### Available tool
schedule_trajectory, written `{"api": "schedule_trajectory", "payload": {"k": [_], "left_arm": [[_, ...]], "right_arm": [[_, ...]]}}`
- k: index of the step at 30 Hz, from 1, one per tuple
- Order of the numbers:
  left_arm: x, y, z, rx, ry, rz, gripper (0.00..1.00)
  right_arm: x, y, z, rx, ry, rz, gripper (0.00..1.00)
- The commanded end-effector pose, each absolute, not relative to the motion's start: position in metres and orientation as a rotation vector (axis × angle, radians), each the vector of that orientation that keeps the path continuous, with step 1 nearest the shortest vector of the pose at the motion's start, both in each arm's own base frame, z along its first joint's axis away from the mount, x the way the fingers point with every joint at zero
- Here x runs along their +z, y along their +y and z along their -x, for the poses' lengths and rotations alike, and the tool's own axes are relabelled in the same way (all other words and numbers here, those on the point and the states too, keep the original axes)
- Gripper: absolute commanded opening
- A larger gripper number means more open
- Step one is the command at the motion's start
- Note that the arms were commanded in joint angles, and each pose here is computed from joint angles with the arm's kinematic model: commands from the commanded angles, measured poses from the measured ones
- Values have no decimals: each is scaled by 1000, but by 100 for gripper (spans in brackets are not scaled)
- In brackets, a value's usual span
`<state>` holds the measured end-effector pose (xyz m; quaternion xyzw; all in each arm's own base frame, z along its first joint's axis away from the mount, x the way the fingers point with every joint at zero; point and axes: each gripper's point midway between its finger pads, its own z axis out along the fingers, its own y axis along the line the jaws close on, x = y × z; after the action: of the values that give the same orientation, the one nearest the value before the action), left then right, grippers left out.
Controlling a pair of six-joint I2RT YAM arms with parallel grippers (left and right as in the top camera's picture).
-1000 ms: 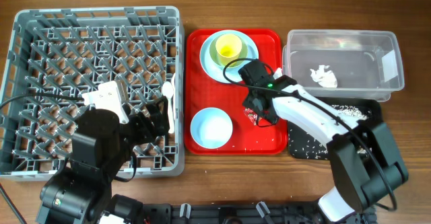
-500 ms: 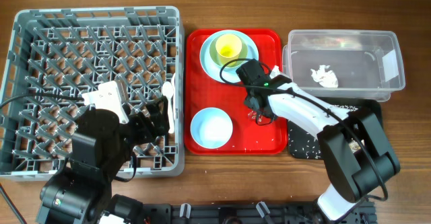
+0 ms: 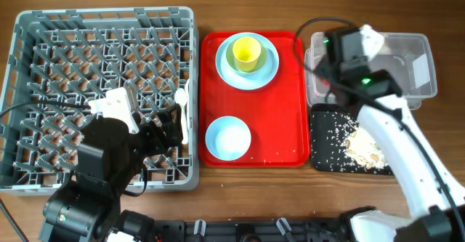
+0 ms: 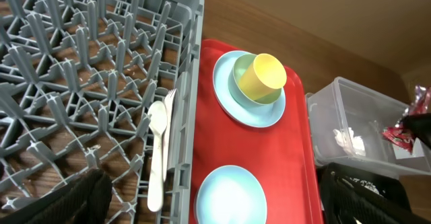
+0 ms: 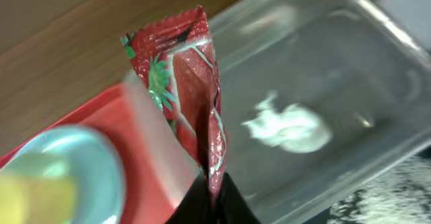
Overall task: Sort waste into correct bins and load items into the dishwasher rack
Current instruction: 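Carry the wrapper right and drop it into the clear bin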
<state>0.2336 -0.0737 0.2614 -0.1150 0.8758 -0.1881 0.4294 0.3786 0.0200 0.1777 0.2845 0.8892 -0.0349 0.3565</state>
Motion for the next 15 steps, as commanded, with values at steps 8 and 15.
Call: {"api": "schedule_trajectory", "payload": {"k": [8,15], "left_arm": [[269,-73,-234,-476,2167,293,100],[269,-73,-234,-476,2167,293,100]], "right_arm": [[154,-40,-390,-289,2351,-688,100],[203,-48,-376,-321,2269,-582,100]]}}
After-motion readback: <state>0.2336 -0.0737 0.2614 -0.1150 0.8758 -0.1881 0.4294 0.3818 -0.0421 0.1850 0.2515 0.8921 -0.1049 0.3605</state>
